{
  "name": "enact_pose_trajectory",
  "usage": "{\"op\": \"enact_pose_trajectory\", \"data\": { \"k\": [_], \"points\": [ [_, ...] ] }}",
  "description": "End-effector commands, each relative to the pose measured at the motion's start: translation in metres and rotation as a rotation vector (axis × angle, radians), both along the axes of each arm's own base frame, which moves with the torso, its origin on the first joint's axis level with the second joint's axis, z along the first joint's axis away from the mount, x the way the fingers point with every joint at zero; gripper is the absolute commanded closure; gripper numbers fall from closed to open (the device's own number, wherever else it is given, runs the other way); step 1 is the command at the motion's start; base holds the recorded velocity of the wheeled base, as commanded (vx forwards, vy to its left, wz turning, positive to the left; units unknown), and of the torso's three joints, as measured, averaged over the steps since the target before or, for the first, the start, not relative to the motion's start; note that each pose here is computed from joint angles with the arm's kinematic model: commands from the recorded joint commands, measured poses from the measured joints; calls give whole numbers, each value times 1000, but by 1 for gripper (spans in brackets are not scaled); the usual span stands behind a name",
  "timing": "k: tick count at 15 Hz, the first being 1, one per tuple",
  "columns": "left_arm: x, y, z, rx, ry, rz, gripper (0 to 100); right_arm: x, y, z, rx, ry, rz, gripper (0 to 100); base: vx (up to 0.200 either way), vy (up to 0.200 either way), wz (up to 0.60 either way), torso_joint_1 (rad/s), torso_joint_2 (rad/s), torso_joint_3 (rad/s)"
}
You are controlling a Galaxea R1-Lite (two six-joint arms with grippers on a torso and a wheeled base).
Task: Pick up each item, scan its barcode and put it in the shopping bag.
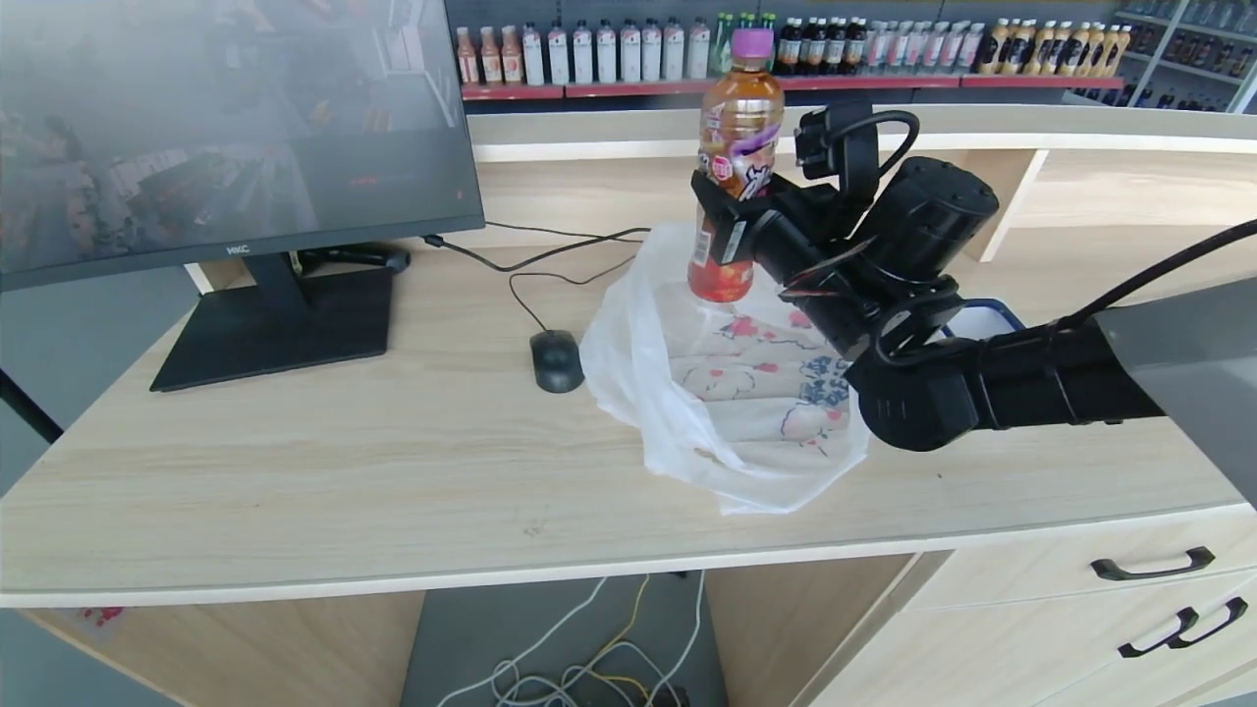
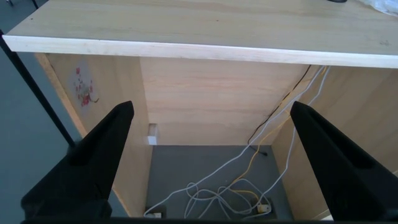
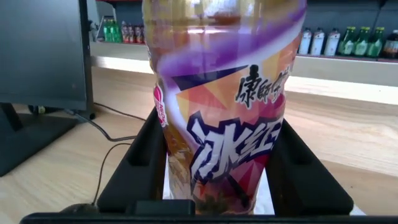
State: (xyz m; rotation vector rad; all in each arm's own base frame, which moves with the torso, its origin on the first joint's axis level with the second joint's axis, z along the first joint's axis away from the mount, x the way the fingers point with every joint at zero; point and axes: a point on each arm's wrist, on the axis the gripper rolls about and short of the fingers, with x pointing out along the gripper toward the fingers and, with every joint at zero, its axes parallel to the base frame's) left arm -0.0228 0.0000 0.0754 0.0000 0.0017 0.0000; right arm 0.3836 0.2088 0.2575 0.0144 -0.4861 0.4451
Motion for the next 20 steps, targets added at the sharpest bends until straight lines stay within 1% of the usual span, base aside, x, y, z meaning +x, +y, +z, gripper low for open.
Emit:
{"op": "enact_pose_trajectory", "data": {
  "k": [1,4,14,20],
  "points": [
    [0,0,0,0,0,0,0,12,6,-13,-8,16,-2,100,0,0,0,0,0,0],
    [0,0,0,0,1,0,0,17,9,-23,-21,37,4,100,0,0,0,0,0,0],
    [0,0,0,0,-2,0,0,26,14,-46,-38,86,0,100,0,0,0,0,0,0],
    [0,0,0,0,0,0,0,28,16,-54,-47,103,1,100,0,0,0,0,0,0]
  ]
}}
